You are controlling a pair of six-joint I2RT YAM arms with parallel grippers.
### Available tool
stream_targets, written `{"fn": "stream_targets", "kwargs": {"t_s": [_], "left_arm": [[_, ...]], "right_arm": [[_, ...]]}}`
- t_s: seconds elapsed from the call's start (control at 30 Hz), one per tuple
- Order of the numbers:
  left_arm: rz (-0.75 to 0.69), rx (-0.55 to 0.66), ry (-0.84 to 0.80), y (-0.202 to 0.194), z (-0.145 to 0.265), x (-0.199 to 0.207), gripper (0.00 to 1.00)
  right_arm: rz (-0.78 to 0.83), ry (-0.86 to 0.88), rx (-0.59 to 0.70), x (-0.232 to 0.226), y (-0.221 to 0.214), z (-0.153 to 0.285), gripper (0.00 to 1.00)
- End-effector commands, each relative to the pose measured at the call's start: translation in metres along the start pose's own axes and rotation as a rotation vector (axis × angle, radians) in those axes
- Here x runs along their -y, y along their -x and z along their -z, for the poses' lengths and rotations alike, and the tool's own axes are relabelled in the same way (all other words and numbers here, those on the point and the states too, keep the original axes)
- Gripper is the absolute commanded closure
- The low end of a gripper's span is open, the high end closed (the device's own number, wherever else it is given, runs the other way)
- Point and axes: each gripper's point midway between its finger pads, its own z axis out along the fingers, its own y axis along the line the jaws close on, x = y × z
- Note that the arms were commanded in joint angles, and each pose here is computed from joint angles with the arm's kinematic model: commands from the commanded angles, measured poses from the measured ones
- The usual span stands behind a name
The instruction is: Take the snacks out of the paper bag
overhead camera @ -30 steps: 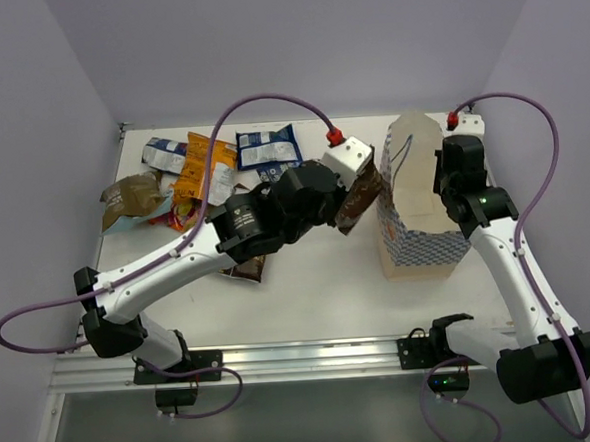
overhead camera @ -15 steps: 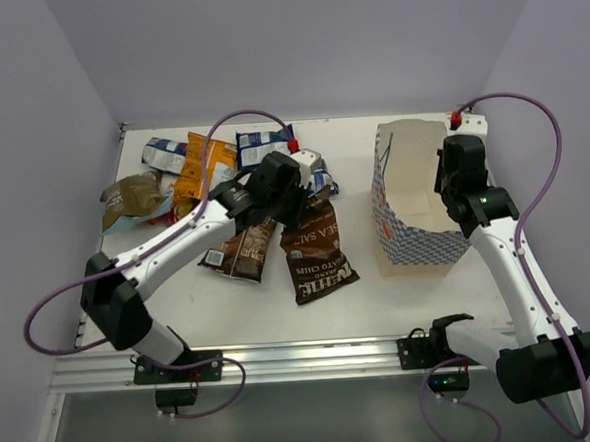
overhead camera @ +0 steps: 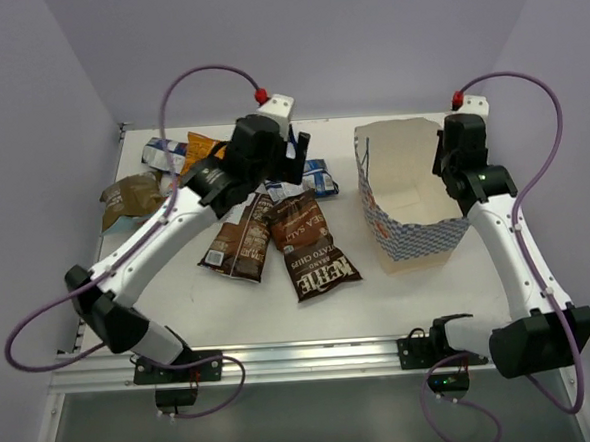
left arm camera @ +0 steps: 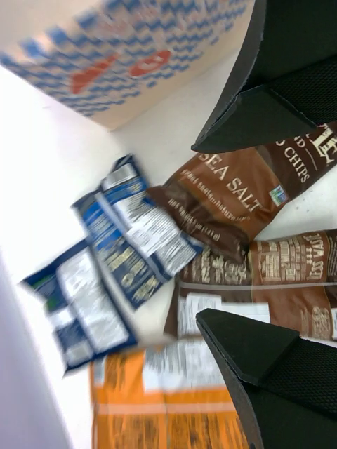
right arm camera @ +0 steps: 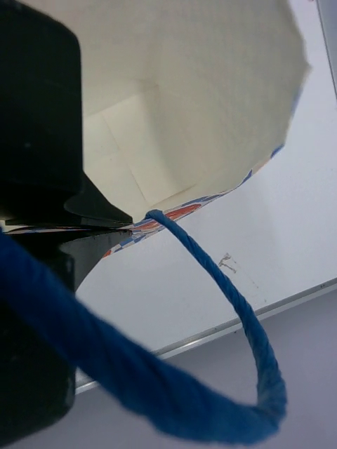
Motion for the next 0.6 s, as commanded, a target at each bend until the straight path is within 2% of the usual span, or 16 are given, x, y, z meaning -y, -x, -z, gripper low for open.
{"fn": "stream_targets", "kwargs": {"t_s": [0.0,0.17,0.4,0.57], "left_arm": [[0.121,0.216,0.200,0.058,0.074,-0.051,0.00],[0.146,0.251,0.384,0.052,0.121,-0.101,0.00],[0.185,0.271,0.456,0.025,0.156,-0.136,0.00],[0.196,0.287,0.458,0.017,0.166,-0.142,0.00]], "right_arm": [[-0.104,0.010,0.074,0.000,0.045,-0.003,1.00],[-0.177,-0.014,0.065,-0.001,0.070,-0.033,1.00],[-0.315,-0.050,0.013,0.016,0.074,-0.080,1.00],[-0.425,-0.004,0.019,0.002,0.093,-0.099,1.00]]}}
